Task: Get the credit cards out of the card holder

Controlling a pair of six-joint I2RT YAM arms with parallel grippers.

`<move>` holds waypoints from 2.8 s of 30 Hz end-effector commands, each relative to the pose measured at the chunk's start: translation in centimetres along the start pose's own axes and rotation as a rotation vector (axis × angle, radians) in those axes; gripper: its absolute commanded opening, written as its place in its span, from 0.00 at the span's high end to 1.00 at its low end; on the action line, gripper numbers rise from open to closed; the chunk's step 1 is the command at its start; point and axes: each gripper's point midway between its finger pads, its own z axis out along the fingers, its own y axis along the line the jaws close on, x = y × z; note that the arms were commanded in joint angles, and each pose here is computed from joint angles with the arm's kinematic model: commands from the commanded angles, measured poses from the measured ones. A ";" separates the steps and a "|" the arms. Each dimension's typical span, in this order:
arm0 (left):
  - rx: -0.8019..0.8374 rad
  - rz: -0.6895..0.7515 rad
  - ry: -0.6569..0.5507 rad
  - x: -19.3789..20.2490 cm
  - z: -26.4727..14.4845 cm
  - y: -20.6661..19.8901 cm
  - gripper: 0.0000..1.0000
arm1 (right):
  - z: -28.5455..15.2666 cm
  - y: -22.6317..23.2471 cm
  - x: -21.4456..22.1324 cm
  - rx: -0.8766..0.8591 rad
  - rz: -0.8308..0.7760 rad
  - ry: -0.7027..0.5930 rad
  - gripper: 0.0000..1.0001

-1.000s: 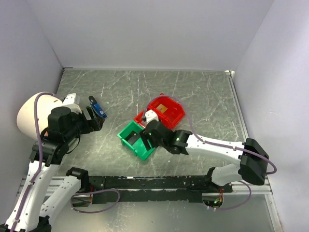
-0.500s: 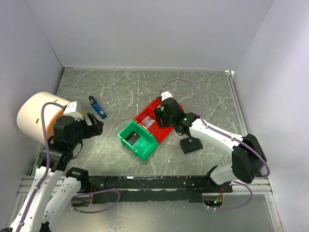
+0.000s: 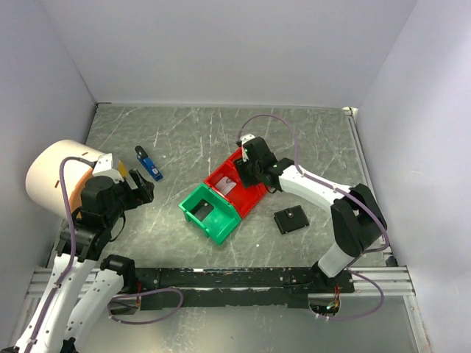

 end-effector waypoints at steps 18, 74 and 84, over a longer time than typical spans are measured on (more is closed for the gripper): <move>-0.038 -0.023 0.012 0.2 0.7 0.4 0.05 | 2.3 -1.1 -0.5 0.044 -0.021 0.039 0.60; -0.001 -0.005 0.088 1.7 1.8 -0.4 0.05 | -6.8 -14.4 8.3 0.513 0.703 -0.080 0.32; -0.003 -0.002 0.102 2.0 2.0 -0.4 0.05 | -4.9 -13.3 14.2 0.387 0.880 0.044 0.32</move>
